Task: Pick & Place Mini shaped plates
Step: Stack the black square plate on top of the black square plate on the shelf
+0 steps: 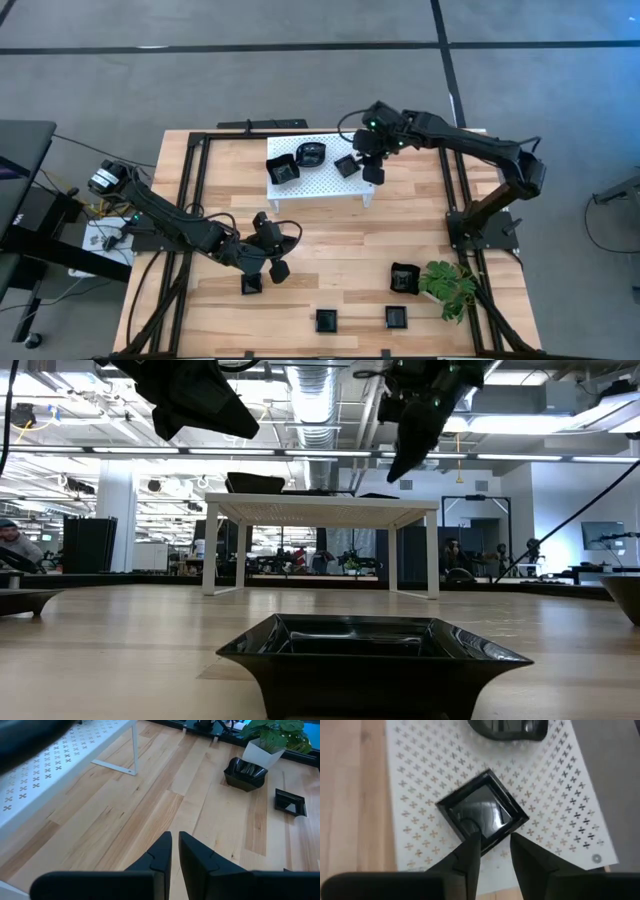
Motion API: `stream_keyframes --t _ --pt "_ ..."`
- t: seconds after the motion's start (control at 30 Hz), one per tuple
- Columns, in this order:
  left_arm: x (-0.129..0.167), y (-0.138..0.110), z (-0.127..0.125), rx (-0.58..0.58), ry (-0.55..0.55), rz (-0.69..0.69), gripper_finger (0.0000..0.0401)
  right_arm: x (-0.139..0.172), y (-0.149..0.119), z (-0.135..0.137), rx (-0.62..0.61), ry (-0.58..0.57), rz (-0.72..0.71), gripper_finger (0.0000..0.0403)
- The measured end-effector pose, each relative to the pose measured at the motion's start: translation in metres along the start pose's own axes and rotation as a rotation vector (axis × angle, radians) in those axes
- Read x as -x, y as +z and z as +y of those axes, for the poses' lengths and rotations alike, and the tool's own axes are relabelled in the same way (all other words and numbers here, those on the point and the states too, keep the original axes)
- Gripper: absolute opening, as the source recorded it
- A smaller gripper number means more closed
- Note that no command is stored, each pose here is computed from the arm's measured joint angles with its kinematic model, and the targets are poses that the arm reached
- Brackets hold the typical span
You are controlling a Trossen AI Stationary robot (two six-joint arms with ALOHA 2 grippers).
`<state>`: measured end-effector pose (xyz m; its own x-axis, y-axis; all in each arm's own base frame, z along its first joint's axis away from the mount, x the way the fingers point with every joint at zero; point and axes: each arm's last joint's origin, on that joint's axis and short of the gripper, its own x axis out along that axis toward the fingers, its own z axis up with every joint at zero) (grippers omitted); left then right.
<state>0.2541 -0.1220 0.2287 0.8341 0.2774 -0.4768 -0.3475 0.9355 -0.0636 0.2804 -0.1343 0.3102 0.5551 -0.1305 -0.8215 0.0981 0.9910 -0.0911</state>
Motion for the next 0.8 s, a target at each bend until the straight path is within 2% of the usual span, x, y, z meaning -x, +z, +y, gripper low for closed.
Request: stream_keyframes --t 0.2,0.3,0.4,0.5,0.57,0.67,0.8 --pt "0.0 0.0 0.0 0.002 -0.001 -0.002 0.0035 0.044 0.026 0.026 -0.007 0.059 0.016 0.0101" --pt "0.0 0.0 0.0 0.003 -0.004 -0.002 0.0035 0.068 0.033 0.05 0.057 0.11 0.038 0.0102" --pt "-0.001 0.001 -0.001 0.01 -0.054 0.024 0.0035 0.091 0.029 0.076 0.133 0.156 0.0 0.0102" --pt "-0.002 0.001 -0.001 0.011 -0.08 0.037 0.0035 0.105 0.008 0.101 0.192 0.213 -0.05 0.0102" --pt "-0.002 0.001 -0.002 -0.031 -0.106 0.047 0.0035 0.105 -0.012 0.115 0.215 0.263 -0.141 0.0102" --pt "-0.001 0.001 -0.003 -0.119 -0.138 0.056 0.0035 0.09 -0.052 0.133 0.216 0.325 -0.292 0.0102" --pt "-0.003 0.002 -0.002 -0.177 -0.178 0.061 0.0037 0.057 -0.098 0.148 0.147 0.352 -0.481 0.0102"
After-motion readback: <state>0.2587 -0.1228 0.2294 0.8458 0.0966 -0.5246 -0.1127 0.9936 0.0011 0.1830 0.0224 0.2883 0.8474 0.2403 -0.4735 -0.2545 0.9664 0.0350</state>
